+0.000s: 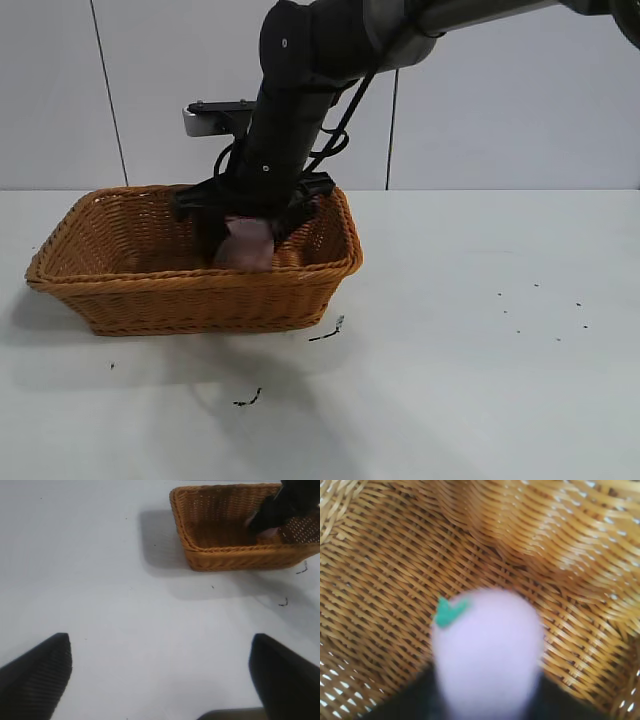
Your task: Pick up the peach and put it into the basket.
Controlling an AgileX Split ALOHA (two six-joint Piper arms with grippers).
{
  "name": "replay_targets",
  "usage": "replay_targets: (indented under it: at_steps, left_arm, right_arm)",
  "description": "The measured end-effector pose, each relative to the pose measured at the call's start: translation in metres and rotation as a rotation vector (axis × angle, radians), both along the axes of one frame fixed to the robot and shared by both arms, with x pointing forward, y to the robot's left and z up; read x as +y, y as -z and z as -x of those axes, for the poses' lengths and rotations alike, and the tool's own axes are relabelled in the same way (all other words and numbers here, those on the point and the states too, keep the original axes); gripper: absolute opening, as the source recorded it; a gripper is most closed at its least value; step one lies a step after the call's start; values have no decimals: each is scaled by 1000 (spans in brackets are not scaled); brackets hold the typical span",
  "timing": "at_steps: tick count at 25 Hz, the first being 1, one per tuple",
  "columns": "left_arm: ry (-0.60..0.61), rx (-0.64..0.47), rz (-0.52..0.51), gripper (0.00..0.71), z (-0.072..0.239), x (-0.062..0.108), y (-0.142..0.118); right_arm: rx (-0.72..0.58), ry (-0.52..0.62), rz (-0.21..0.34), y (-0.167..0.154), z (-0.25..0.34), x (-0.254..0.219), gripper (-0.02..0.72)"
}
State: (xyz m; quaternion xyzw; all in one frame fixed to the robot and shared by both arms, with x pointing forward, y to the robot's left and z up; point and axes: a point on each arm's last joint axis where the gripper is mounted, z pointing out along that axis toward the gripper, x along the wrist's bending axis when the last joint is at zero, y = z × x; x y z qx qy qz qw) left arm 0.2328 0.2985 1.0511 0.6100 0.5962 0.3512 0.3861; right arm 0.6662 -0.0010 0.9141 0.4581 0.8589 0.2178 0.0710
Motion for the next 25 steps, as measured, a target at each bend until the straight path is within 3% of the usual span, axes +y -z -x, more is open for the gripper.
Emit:
replay_targets:
  at_steps: [4, 11, 15, 19, 25]
  left_arm:
    - [0, 0, 0, 693, 0, 0, 0]
    - [0, 0, 0, 693, 0, 0, 0]
    - [0, 0, 0, 693, 0, 0, 0]
    - [0, 0, 0, 693, 0, 0, 0]
    - [0, 0, 0, 693, 0, 0, 0]
  right_arm:
    - [1, -5, -1, -16, 1, 0, 685]
    - [-83, -23, -61, -108, 3, 0, 688]
    - [-129, -21, -72, -143, 3, -8, 695]
    - [-135, 44, -52, -153, -14, -39, 695]
    - [-121, 229, -16, -152, -53, -127, 695]
